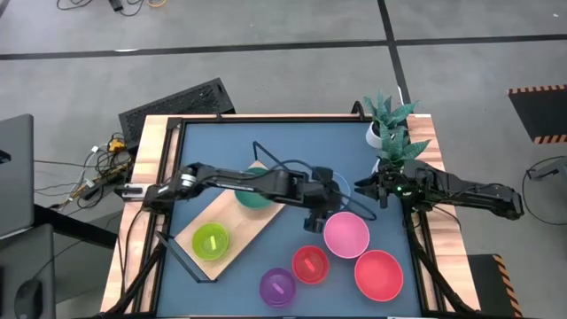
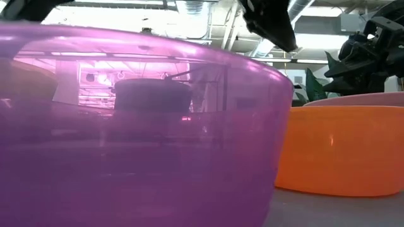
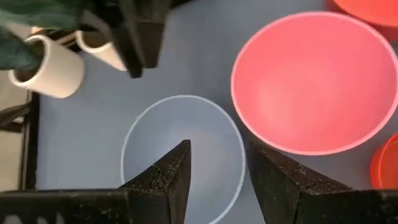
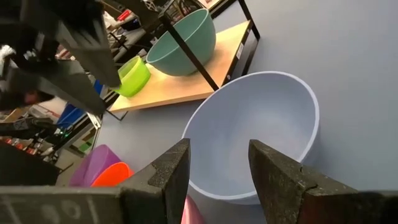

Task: Place and stack bowls onto a shelf
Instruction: Stack the blue bowl on top of the large green bowl on the shelf

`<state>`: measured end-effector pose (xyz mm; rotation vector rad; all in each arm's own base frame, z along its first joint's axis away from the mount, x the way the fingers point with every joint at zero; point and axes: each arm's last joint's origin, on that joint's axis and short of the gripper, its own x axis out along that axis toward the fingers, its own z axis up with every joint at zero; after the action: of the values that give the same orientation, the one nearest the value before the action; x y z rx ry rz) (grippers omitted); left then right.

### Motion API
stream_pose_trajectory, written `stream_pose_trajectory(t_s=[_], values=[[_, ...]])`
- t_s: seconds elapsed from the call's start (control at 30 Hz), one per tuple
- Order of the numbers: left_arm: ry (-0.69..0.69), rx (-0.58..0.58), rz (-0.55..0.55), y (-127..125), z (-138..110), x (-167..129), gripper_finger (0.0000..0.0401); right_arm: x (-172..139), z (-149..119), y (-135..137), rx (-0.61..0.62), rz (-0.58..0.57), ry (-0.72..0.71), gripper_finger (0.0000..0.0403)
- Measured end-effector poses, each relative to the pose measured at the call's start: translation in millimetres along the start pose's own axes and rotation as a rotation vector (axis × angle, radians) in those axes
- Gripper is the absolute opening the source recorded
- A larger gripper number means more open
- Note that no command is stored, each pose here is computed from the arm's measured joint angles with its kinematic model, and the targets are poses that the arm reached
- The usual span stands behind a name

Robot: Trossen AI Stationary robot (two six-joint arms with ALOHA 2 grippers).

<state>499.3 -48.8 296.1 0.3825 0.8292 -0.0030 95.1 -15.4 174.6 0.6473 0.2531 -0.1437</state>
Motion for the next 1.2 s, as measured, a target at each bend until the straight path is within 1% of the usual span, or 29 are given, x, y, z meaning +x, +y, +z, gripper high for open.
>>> stream_pose_trajectory(t_s=[0.1,0.23,0.33,0.4,0.63,0.8,0.87,0.93,1.0,1.13,1.2], values=[[0.016,0.069,-0.007,0,1,12,0.0141,0,0,0,0.000,0.000,0.001,0.0189],[0.078,0.149,-0.022,-1,-11,25,0.0141,0,0,0,0.000,0.007,0.007,0.0189],[0.139,0.173,-0.041,-1,-19,30,0.0141,0,0,0,0.000,0.014,0.012,0.0189],[0.171,0.180,-0.051,-2,-23,33,0.0141,0,0,0,0.000,0.013,0.012,0.0189],[0.175,0.185,-0.079,-5,-27,46,0.0141,0,-1,0,0.000,0.013,0.012,0.0189],[0.191,0.215,-0.088,-9,-31,57,0.0141,0,-1,0,0.001,0.009,0.017,0.0189],[0.232,0.225,-0.107,-12,-37,62,0.0141,0,-2,-1,0.003,0.004,0.024,0.0189],[0.238,0.223,-0.107,-14,-40,68,0.0141,0,-3,-1,0.005,-0.004,0.035,0.0189],[0.267,0.229,-0.110,-14,-43,69,0.0141,0,-3,-1,0.006,-0.004,0.036,0.0189],[0.258,0.224,-0.088,-12,-42,69,0.0140,0,-3,-1,0.006,-0.005,0.036,0.0189],[0.267,0.223,-0.089,-10,-43,69,0.0132,0,-3,-1,0.005,-0.005,0.036,0.0189]])
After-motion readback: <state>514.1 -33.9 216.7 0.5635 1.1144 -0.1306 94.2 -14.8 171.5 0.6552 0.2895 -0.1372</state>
